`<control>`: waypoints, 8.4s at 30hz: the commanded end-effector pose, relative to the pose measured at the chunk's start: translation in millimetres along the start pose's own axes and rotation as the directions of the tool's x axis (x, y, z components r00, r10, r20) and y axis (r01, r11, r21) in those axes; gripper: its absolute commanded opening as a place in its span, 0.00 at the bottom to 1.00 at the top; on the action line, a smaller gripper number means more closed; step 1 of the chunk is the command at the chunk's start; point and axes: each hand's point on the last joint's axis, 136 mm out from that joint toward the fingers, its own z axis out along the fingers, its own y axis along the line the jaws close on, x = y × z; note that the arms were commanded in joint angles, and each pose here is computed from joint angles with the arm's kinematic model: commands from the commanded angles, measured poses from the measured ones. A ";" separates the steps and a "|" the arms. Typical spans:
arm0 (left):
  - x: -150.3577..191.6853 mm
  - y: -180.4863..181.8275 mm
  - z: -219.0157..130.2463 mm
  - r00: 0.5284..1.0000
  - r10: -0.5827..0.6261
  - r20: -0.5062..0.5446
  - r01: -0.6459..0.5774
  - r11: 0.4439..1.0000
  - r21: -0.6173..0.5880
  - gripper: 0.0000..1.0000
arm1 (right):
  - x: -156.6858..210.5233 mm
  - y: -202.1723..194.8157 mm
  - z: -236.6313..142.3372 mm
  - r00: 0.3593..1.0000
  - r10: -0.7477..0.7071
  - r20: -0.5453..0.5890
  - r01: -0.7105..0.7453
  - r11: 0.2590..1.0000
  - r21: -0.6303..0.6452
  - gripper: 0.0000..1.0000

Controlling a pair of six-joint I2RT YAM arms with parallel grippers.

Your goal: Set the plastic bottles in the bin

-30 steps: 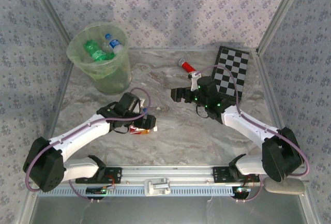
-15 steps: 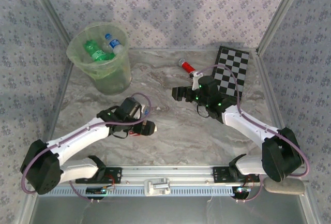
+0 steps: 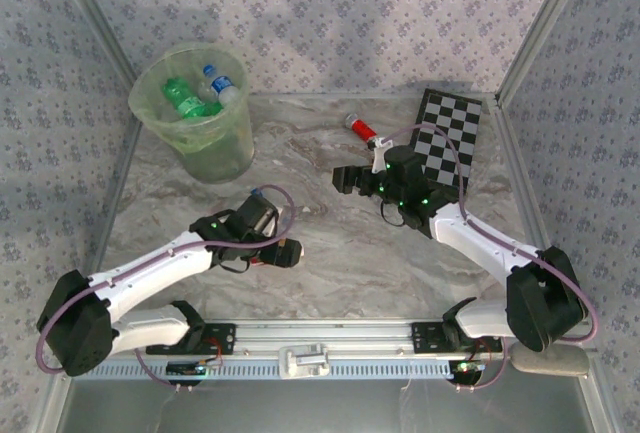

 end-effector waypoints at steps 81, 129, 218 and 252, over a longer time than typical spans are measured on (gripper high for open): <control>33.1 18.4 39.5 0.965 0.126 -0.230 -0.164 0.974 -0.155 0.86 | 19.8 -13.4 -0.7 0.998 0.055 0.003 -0.055 0.998 0.003 1.00; -290.9 62.4 -230.0 0.705 0.098 0.703 0.114 0.962 -0.249 0.46 | 46.8 -19.5 -32.6 0.985 0.152 -0.082 -0.148 0.988 0.054 1.00; -56.4 110.0 3.3 0.932 -0.266 0.247 0.306 0.942 -0.137 1.00 | 51.5 -17.5 34.8 0.966 0.203 -0.161 -0.206 0.979 -0.002 1.00; -36.4 62.5 63.8 0.998 0.040 -0.049 -0.053 0.953 -0.297 0.63 | 47.6 -20.9 34.3 0.962 0.223 -0.158 -0.226 0.974 -0.001 1.00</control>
